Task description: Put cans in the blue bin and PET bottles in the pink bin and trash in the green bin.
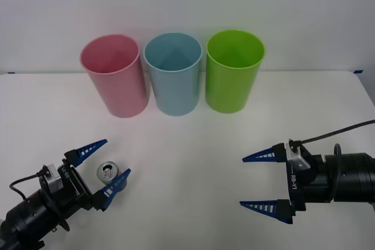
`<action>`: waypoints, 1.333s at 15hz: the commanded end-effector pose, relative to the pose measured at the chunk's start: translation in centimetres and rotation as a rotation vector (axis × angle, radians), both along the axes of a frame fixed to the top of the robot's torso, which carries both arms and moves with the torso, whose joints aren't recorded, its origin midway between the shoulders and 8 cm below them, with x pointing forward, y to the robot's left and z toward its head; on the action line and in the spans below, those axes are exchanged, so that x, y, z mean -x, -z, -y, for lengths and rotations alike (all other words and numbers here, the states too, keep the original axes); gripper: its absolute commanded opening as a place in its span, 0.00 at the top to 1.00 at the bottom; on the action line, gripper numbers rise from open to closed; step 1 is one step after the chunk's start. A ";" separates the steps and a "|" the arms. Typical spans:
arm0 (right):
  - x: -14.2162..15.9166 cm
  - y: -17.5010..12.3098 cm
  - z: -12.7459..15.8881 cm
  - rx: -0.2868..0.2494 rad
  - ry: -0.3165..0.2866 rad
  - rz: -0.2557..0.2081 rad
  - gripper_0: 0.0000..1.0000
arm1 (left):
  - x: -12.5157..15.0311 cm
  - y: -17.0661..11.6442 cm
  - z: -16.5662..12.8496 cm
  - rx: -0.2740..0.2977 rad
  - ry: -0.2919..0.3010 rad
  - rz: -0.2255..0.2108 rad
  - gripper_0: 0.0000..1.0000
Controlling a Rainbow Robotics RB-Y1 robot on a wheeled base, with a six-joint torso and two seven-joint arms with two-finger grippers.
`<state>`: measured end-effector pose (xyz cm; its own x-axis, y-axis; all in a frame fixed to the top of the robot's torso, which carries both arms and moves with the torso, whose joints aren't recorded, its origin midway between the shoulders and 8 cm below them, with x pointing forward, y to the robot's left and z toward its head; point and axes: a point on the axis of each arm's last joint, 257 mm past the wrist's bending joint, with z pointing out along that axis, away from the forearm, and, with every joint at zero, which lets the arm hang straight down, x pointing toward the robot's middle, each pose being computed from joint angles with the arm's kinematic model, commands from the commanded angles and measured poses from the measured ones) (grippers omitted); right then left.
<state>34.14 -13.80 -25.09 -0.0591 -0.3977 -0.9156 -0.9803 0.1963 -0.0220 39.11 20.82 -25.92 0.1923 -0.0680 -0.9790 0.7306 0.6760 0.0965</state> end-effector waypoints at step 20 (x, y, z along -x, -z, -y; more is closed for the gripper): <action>0.0 0.0 0.0 0.000 0.000 0.000 0.00 | -0.2 -0.2 0.0 0.002 -0.002 0.004 1.00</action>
<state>34.14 -13.80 -25.09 -0.0591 -0.3977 -0.9156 -0.9803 0.1962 -0.0220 39.21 20.82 -25.76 0.1966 -0.0694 -0.9780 0.7295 0.6769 0.0986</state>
